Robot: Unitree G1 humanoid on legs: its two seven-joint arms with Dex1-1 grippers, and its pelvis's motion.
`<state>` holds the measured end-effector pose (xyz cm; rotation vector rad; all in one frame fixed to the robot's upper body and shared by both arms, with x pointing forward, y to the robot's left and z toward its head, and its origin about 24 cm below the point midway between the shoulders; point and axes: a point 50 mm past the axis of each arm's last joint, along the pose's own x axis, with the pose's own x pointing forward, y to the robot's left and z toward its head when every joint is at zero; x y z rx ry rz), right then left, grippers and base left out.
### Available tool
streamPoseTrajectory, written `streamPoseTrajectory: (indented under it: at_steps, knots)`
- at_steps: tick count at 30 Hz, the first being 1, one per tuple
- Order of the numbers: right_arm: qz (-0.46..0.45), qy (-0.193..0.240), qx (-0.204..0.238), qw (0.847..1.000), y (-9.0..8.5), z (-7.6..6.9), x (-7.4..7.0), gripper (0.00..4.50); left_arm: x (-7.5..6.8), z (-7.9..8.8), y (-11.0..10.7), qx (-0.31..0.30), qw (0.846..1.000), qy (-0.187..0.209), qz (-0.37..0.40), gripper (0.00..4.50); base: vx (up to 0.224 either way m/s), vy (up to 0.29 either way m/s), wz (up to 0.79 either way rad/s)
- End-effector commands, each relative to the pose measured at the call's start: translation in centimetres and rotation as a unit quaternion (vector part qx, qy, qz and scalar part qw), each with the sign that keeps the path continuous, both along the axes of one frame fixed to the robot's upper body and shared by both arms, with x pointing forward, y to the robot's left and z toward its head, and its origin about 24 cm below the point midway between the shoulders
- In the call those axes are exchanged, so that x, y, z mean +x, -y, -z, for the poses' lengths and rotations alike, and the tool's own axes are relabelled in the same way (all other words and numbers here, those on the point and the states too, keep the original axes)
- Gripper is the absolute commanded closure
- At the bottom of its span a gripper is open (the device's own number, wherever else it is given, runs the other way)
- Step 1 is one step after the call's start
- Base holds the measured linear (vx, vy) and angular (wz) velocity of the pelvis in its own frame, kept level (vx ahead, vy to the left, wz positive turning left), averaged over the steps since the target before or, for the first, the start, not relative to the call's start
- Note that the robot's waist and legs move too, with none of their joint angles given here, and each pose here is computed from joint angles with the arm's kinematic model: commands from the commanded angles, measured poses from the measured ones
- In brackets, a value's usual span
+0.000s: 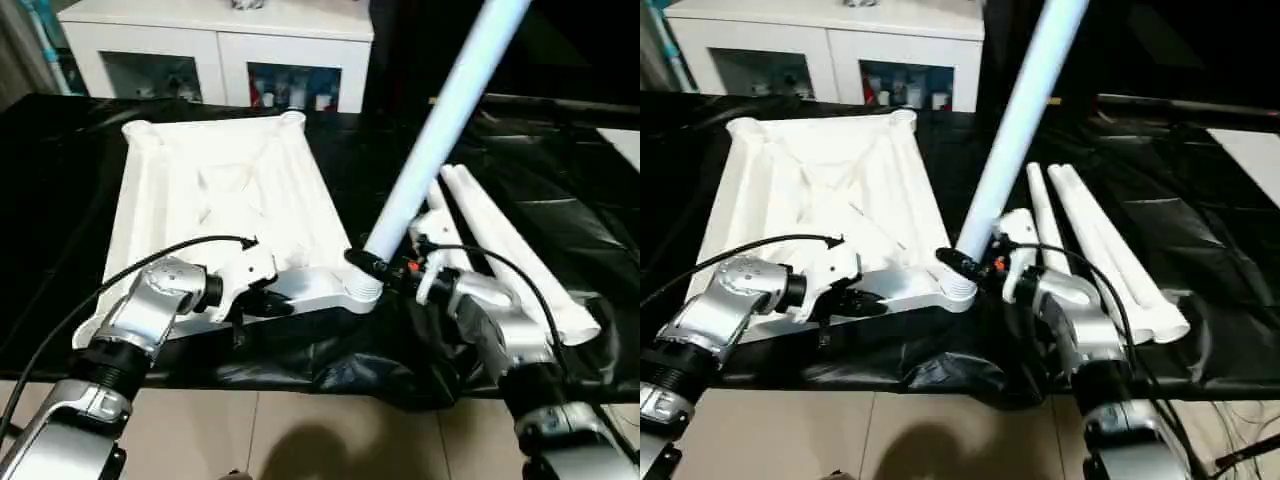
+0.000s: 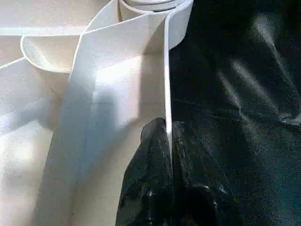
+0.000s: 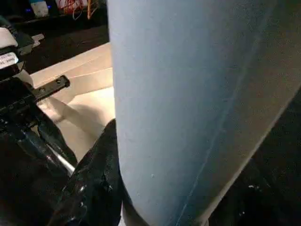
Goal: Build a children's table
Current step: Insert table leg to table base
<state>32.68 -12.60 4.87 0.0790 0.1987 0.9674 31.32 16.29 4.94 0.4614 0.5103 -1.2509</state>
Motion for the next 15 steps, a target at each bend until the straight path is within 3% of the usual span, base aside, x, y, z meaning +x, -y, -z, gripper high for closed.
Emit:
streamPoseTrajectory:
  at_steps: [1, 15]
  knots:
    - [-0.022, -0.105, -0.096, 0.99, 0.87, 4.79, -2.13, 2.64, -0.41, -0.2, 1.42, -0.022, 0.999, -0.002, 0.035, 4.5, 0.0, 0.0, 0.0]
    - [-0.084, -0.115, -0.118, 0.983, 0.28, 4.68, -2.09, 2.64, -0.46, -0.43, 1.67, -0.024, 0.999, -0.002, 0.041, 4.5, 0.0, 0.0, 0.0]
